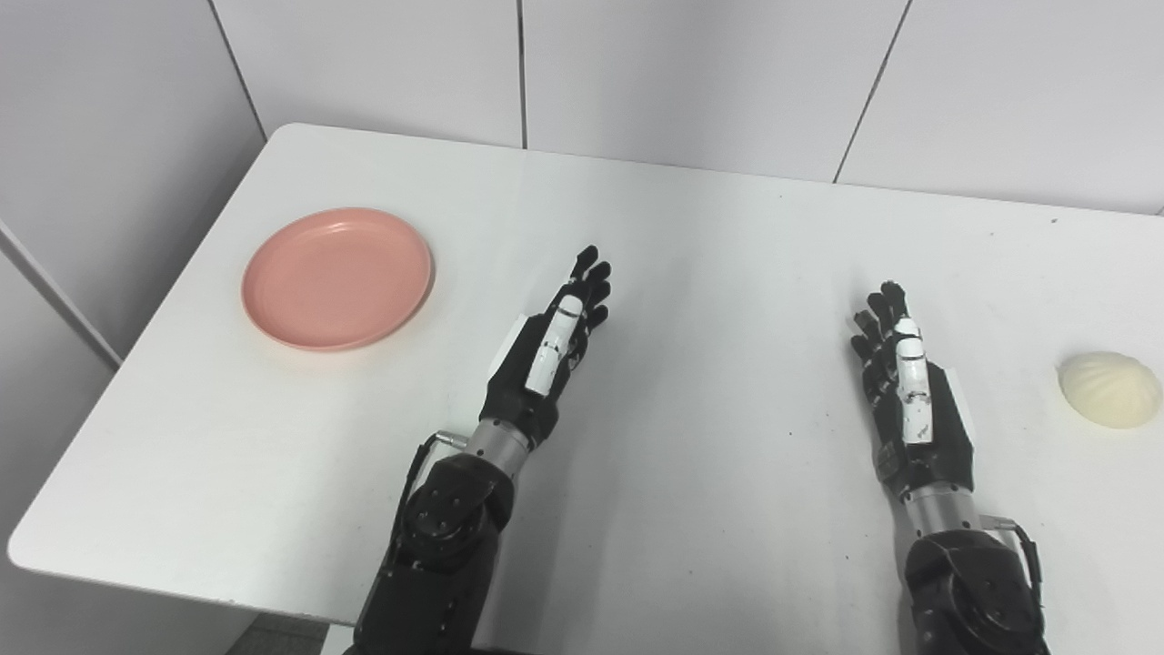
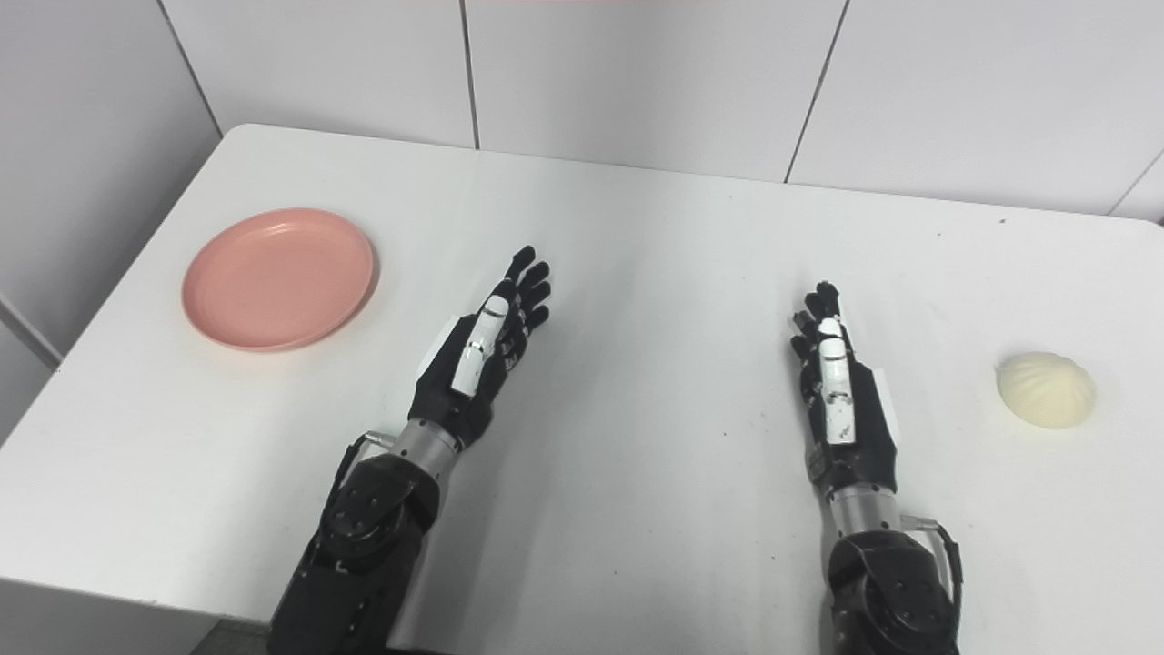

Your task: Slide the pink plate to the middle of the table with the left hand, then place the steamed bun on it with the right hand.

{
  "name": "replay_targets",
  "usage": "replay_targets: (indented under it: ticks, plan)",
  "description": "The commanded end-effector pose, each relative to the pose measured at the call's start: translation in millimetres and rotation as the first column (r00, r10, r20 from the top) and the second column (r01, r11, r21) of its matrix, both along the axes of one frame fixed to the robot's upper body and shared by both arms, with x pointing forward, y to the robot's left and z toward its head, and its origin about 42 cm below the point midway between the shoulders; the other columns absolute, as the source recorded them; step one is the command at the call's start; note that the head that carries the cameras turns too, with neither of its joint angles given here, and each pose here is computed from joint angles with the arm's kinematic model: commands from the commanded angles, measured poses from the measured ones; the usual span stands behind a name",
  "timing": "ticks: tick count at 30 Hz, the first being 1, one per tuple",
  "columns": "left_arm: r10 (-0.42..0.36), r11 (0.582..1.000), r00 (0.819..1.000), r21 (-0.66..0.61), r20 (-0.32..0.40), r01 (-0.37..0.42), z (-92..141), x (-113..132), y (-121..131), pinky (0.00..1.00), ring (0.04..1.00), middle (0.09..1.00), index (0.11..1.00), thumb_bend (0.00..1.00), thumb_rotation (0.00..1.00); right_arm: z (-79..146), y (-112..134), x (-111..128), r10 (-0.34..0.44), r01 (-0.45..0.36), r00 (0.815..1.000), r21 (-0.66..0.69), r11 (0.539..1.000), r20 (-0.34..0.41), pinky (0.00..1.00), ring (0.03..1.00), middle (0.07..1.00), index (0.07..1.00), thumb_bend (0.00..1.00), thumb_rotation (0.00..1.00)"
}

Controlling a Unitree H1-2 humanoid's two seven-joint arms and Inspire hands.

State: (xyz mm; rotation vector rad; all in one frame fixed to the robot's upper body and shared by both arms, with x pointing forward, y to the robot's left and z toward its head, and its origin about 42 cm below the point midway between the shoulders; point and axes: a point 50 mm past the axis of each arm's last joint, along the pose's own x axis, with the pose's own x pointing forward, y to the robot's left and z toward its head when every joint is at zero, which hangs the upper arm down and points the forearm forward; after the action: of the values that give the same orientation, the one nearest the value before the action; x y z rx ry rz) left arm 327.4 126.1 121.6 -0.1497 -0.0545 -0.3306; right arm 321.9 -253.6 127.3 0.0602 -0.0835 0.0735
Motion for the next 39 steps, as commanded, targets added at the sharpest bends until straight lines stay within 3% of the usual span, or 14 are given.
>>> replay_targets:
  ticks: [1, 13, 26, 33, 39]
  plan:
    - [0.002, 1.000, 1.000, 0.007, 0.006, -0.002, 9.7, 1.3, -1.5, 1.00, 1.000, 1.000, 1.000, 0.40, 1.00, -7.9, -11.3, -2.6, -0.026, 0.025, 0.999, -0.012, 1.000, -0.043, 1.00, 1.000, 1.000, 1.000, 0.11, 1.00]
    - [0.054, 0.999, 0.983, 0.001, 0.175, -0.055, 69.4, 23.1, 6.5, 0.98, 0.974, 0.983, 0.998, 0.44, 1.00, -7.2, -17.1, -2.0, -0.020, 0.019, 0.999, -0.019, 1.000, -0.050, 1.00, 1.000, 1.000, 1.000, 0.13, 1.00]
    - [0.181, 0.983, 0.930, -0.067, 0.319, -0.168, 128.1, 33.4, 38.3, 1.00, 0.960, 0.965, 0.978, 0.50, 1.00, -5.5, -24.1, -1.1, -0.017, 0.018, 0.998, 0.018, 1.000, -0.068, 1.00, 1.000, 1.000, 1.000, 0.14, 1.00]
    - [0.295, 0.956, 0.865, -0.135, 0.407, -0.262, 160.7, 36.2, 74.7, 1.00, 0.966, 0.974, 0.986, 0.48, 1.00, -7.0, -27.8, -0.1, -0.021, 0.021, 0.998, -0.009, 1.000, -0.052, 1.00, 1.000, 1.000, 1.000, 0.12, 1.00]
    - [0.397, 0.918, 0.807, -0.173, 0.437, -0.357, 170.1, 38.6, 109.6, 0.98, 0.969, 0.972, 0.992, 0.47, 1.00, -6.4, -29.6, 1.1, -0.019, 0.021, 0.998, 0.026, 0.999, -0.066, 1.00, 1.000, 1.000, 1.000, 0.13, 1.00]
